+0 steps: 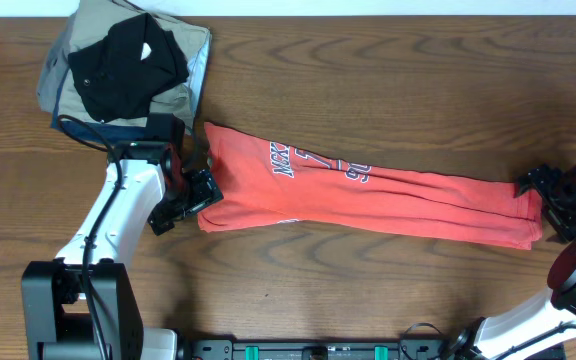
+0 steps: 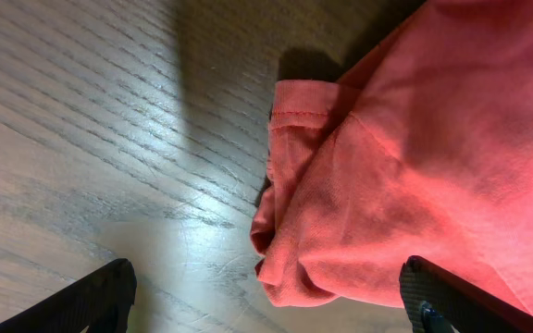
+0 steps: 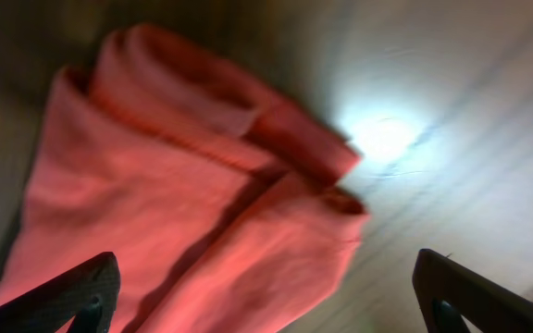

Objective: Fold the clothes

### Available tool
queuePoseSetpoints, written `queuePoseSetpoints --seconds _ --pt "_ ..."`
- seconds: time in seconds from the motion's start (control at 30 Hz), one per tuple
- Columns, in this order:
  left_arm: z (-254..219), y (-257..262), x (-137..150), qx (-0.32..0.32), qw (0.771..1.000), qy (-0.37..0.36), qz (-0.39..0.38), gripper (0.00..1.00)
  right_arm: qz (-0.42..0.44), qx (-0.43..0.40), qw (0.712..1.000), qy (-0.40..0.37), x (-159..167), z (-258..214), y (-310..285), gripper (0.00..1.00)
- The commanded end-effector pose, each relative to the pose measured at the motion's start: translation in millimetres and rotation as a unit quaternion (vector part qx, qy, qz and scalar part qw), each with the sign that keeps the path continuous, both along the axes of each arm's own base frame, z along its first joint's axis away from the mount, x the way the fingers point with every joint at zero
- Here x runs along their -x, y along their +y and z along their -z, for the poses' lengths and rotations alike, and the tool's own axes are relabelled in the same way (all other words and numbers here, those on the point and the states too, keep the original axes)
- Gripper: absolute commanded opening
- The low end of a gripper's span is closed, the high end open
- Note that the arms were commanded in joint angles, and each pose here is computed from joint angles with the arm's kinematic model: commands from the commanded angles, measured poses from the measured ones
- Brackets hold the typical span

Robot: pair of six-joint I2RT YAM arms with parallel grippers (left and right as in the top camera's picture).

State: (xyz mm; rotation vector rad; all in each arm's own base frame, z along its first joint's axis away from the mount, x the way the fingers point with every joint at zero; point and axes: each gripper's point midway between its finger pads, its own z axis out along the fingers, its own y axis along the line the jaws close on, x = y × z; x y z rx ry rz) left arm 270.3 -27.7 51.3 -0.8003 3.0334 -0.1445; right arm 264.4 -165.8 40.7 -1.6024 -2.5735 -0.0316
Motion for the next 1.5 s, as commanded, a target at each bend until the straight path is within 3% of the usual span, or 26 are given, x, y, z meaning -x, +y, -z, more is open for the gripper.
queuePoseSetpoints --seconds 0.0,0.1,0.23,0.43,0.5,0.63,0.9,1.1,1.47 --pt "-16.7 -3.4 -14.5 0.009 0.999 -0.032 0.003 0.92 -0.058 -0.059 0.995 -0.062 -18.9 -8.9 24.0 0.95" --pt "-19.5 -15.1 -17.0 0.034 0.999 -0.04 0.011 0.88 -0.106 -0.092 0.985 -0.102 -32.8 -12.2 40.1 0.87" --pt "-19.7 -28.1 -16.6 0.035 0.998 -0.043 0.034 0.72 -0.17 -0.097 0.974 -0.118 -46.5 -12.7 60.6 0.67" --pt "-21.1 -51.7 -23.5 0.032 0.994 -0.068 0.085 0.23 -0.248 -0.078 0.959 -0.111 -60.8 -10.3 92.4 0.25" --pt "-22.1 -60.7 -26.4 0.033 0.991 -0.079 0.102 0.14 -0.261 -0.07 0.958 -0.1 -61.5 -9.1 100.7 0.16" --pt "-23.8 -81.9 -34.8 0.039 0.985 -0.109 0.131 0.09 -0.275 -0.068 0.955 -0.083 -59.3 -4.3 122.6 0.06" --pt "-13.7 -101.1 -42.0 0.045 0.979 -0.123 0.155 0.09 -0.293 -0.078 0.952 -0.044 -37.4 19.9 158.1 0.01" --pt "8.8 -101.6 -43.5 0.04 0.98 -0.1 0.165 0.09 -0.25 -0.027 0.968 0.015 -15.2 29.8 138.6 0.01" --pt "59.9 -74.6 -43.2 0.022 0.991 -0.033 0.127 0.09 -0.24 0.005 0.97 0.04 -5.8 30.5 119.0 0.08"
